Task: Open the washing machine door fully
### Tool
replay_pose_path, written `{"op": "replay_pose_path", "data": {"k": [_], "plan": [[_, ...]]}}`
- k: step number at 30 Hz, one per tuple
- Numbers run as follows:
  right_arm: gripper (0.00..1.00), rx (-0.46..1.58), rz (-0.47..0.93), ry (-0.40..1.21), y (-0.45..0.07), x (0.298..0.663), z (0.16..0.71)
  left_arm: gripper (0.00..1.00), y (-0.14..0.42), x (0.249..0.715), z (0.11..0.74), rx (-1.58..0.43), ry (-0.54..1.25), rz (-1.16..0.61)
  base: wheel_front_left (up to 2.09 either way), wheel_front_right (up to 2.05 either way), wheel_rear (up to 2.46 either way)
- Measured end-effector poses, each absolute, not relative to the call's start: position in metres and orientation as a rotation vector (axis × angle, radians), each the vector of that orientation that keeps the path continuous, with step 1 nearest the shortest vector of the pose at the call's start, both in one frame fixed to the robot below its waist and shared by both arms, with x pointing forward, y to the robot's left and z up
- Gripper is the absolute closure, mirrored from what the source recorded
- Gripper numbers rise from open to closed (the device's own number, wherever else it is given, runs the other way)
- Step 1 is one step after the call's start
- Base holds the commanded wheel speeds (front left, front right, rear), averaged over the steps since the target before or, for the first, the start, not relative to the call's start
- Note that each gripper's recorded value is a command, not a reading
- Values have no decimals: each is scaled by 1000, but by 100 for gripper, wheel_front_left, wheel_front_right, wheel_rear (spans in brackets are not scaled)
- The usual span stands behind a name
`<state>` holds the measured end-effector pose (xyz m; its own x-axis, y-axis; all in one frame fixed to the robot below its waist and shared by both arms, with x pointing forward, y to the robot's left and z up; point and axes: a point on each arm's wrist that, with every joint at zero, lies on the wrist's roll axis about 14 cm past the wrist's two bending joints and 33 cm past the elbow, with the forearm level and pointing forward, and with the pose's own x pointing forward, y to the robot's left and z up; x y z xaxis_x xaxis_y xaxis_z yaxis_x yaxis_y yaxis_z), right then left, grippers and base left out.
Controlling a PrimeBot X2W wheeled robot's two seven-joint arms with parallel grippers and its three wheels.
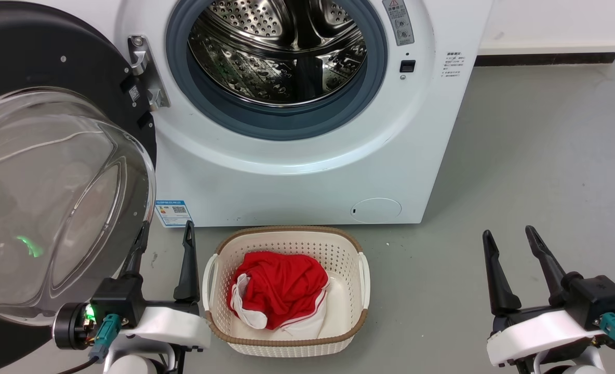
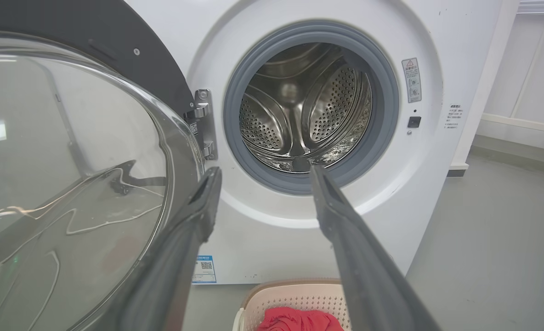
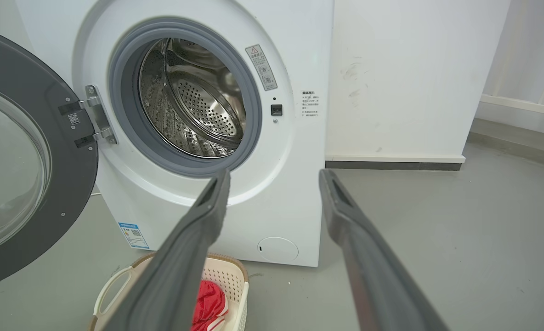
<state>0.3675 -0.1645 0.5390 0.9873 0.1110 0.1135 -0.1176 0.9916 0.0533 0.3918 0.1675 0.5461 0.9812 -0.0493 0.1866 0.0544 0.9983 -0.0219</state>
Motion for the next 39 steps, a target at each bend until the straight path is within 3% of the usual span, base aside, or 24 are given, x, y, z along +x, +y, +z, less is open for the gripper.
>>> {"op": "replay_pose_path", "data": {"k": [23, 24, 39], "plan": [[0, 74, 112, -115, -165, 366, 539, 0, 170, 389, 545, -32, -190, -48, 0, 0, 0], [100, 74, 111, -107, -166, 365, 536, 100, 169, 388, 542, -34, -179, -48, 0, 0, 0], [100, 307, 78, -17, -172, 359, 509, 100, 179, 383, 507, -264, -29, 2, 0, 0, 0]]}}
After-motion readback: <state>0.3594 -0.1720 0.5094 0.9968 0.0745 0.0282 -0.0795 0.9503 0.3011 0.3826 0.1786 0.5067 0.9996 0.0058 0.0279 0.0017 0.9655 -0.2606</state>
